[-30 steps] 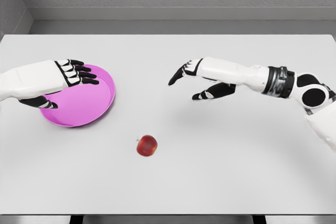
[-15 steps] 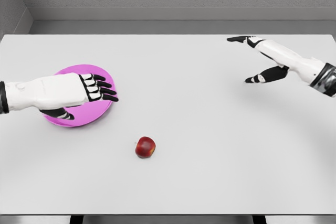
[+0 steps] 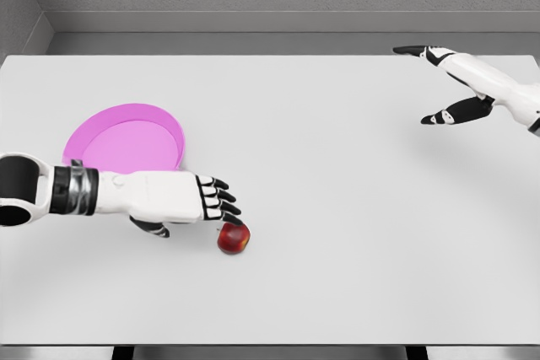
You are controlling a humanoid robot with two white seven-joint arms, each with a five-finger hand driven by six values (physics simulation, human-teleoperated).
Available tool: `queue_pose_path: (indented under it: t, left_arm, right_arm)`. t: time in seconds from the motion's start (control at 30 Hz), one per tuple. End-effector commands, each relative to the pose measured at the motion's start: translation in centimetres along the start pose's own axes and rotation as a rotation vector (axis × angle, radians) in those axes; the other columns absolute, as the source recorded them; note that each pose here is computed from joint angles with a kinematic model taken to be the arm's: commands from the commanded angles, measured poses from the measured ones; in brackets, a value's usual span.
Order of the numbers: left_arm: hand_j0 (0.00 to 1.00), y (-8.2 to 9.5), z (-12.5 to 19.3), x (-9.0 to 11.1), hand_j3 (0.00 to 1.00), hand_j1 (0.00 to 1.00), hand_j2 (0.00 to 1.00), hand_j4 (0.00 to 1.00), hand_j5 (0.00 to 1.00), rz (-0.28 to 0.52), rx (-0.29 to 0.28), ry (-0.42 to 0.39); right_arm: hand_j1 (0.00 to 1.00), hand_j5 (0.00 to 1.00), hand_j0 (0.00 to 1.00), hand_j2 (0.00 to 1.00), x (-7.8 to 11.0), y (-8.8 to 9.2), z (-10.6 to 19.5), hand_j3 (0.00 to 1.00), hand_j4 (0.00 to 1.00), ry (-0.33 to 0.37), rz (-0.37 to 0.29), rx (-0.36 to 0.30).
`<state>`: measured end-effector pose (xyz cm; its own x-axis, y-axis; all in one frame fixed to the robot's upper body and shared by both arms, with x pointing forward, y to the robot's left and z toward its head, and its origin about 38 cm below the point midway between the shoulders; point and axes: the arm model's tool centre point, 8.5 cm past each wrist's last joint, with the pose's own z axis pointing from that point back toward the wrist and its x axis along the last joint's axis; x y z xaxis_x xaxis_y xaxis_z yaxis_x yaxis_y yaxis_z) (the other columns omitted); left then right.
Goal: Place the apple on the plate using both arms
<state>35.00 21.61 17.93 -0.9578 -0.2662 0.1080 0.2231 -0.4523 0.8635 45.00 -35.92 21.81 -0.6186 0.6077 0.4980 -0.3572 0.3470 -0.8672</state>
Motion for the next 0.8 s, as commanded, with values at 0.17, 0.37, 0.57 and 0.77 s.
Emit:
queue_pose_path:
  t: [0.17, 0.37, 0.57, 0.77]
  left_arm:
    - [1.00, 0.9, -2.6, 0.9, 1.00, 1.00, 1.00, 1.00, 1.00, -0.028, 0.024, -0.048]
    - [1.00, 0.3, -2.9, 1.2, 1.00, 1.00, 1.00, 1.00, 1.00, -0.021, 0.005, -0.060]
    - [0.91, 0.5, -3.0, 1.3, 0.91, 0.91, 0.91, 0.91, 0.91, -0.026, 0.005, -0.065]
    - [0.87, 0.0, -3.3, 1.5, 0.87, 0.87, 0.87, 0.87, 0.87, -0.033, -0.015, -0.070]
  right_arm:
    - [1.00, 1.00, 1.00, 1.00, 0.1, 0.0, -0.1, 1.00, 1.00, -0.005, -0.007, -0.005]
    - [1.00, 1.00, 1.00, 1.00, 0.2, 0.0, -0.2, 1.00, 1.00, -0.008, -0.007, -0.005]
    - [1.00, 1.00, 1.00, 1.00, 0.1, 0.0, -0.1, 1.00, 1.00, -0.005, -0.004, -0.004]
    - [1.00, 1.00, 1.00, 1.00, 0.0, 0.0, 0.0, 1.00, 1.00, -0.001, -0.004, -0.001]
